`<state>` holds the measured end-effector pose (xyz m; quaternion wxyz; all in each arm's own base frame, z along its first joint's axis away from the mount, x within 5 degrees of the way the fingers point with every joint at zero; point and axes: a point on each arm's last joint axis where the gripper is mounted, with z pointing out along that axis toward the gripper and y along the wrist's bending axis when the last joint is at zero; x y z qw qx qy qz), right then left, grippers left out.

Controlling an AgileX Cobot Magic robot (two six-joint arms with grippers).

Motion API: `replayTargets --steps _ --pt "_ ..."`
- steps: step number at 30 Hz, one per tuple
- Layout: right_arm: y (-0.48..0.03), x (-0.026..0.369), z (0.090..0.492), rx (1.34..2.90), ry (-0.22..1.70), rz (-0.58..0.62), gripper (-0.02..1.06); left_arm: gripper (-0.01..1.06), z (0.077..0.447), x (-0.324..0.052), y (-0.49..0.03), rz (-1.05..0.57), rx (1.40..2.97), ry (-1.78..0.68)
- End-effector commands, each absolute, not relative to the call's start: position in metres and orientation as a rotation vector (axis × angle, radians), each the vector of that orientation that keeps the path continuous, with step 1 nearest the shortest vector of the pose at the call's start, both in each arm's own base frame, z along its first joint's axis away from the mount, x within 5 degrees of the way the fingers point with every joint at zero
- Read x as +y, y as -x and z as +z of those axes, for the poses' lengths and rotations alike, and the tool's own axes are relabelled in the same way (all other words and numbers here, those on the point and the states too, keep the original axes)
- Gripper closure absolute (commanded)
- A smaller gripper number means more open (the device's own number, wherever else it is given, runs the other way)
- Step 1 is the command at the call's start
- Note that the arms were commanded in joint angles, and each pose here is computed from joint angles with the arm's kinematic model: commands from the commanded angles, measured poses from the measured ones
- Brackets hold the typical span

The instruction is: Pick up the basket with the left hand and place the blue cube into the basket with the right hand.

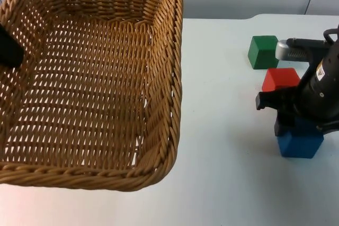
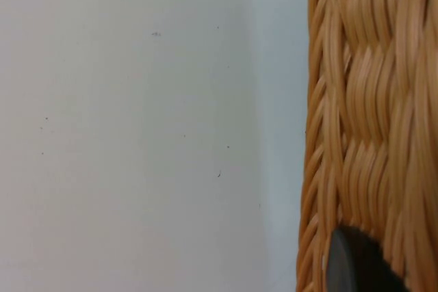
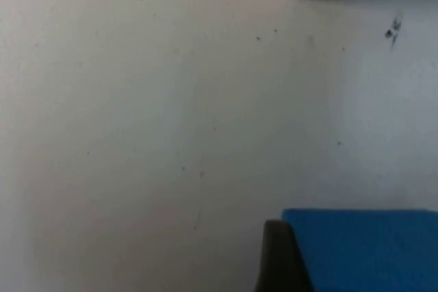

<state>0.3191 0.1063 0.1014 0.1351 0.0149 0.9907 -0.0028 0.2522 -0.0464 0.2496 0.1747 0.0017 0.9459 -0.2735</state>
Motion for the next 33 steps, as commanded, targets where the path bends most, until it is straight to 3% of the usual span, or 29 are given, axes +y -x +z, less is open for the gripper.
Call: replayTargets --steps 1,9,13,14,17,21,25,33 --pt "-0.320 0.104 0.116 2.843 -0.009 -0.020 1.05 1.05 0.252 -0.047 -0.252 -0.801 2.663 0.022" --pt "-0.304 0.123 0.176 2.705 0.141 0.039 1.05 1.05 0.252 -0.047 -0.252 -0.802 2.664 0.025" --pt "-0.276 0.146 0.243 2.483 0.278 0.157 1.05 1.05 0.252 -0.047 -0.252 -0.802 2.664 0.025" --pt "-0.276 0.146 0.243 2.483 0.278 0.157 1.05 1.05 0.252 -0.047 -0.252 -0.802 2.664 0.025" --pt "-0.248 0.166 0.306 2.264 0.390 0.279 1.05 1.05 0.250 -0.047 -0.253 -0.803 2.672 0.028" --pt "-0.227 0.186 0.342 2.127 0.512 0.365 1.05 1.05 0.246 -0.047 -0.255 -0.809 2.689 0.033" --pt "-0.210 0.213 0.354 2.043 0.642 0.439 1.05 1.05 0.245 -0.047 -0.257 -0.810 2.679 0.046" --pt "-0.200 0.266 0.323 2.025 0.808 0.520 1.05 1.05 0.246 -0.047 -0.257 -0.822 2.675 0.055"
